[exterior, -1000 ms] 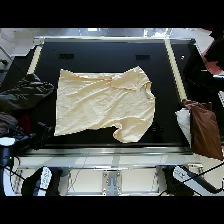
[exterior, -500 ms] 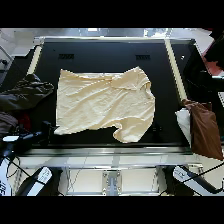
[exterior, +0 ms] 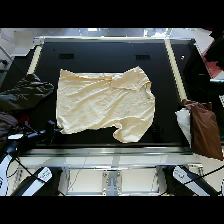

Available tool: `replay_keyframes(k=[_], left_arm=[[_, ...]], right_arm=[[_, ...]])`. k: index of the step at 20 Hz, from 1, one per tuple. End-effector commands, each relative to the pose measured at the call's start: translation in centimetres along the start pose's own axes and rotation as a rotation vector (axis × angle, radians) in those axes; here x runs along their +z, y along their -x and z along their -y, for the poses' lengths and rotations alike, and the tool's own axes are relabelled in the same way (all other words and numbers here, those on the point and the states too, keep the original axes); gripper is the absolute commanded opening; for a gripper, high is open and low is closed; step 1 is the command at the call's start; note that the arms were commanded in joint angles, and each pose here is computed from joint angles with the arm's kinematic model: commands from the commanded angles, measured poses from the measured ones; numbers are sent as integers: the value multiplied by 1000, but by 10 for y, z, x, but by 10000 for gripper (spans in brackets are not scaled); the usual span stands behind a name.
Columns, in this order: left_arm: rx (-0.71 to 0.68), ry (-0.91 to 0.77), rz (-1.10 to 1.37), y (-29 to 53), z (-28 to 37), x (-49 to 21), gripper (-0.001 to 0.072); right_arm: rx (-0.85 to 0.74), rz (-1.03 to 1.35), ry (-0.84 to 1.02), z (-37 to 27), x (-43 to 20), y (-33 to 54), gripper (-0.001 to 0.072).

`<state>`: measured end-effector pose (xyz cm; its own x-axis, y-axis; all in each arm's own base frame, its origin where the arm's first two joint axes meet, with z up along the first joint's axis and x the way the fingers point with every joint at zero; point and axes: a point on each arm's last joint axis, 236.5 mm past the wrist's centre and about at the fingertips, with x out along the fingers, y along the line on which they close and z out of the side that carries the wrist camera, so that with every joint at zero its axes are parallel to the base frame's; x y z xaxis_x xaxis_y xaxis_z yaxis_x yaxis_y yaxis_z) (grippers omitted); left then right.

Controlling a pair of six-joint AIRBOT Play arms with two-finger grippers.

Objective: Fold the shirts.

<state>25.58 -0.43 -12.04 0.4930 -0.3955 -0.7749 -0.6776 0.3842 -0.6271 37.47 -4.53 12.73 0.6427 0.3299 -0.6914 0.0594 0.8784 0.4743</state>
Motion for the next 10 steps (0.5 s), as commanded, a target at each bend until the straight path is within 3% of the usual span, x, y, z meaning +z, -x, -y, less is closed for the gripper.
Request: replay_keyframes(k=[1, 5, 6, 7, 10], left_arm=[[-22, -22, 7, -1, 6, 1, 9], [-21, -23, 6, -1, 6, 1, 10], [-21, -23, 7, -1, 6, 1, 10], [-21, -23, 6, -1, 6, 1, 9], [-21, -23, 6, -1, 6, 1, 9]], right_arm=[[-51, -77, -151, 34, -70, -27, 408], [56, -136, -631, 41, -166, -87, 409], [60, -205, -675, 40, -191, -94, 430], [62, -266, -718, 41, -211, -100, 517], [89, -358, -751, 36, -234, -118, 529]])
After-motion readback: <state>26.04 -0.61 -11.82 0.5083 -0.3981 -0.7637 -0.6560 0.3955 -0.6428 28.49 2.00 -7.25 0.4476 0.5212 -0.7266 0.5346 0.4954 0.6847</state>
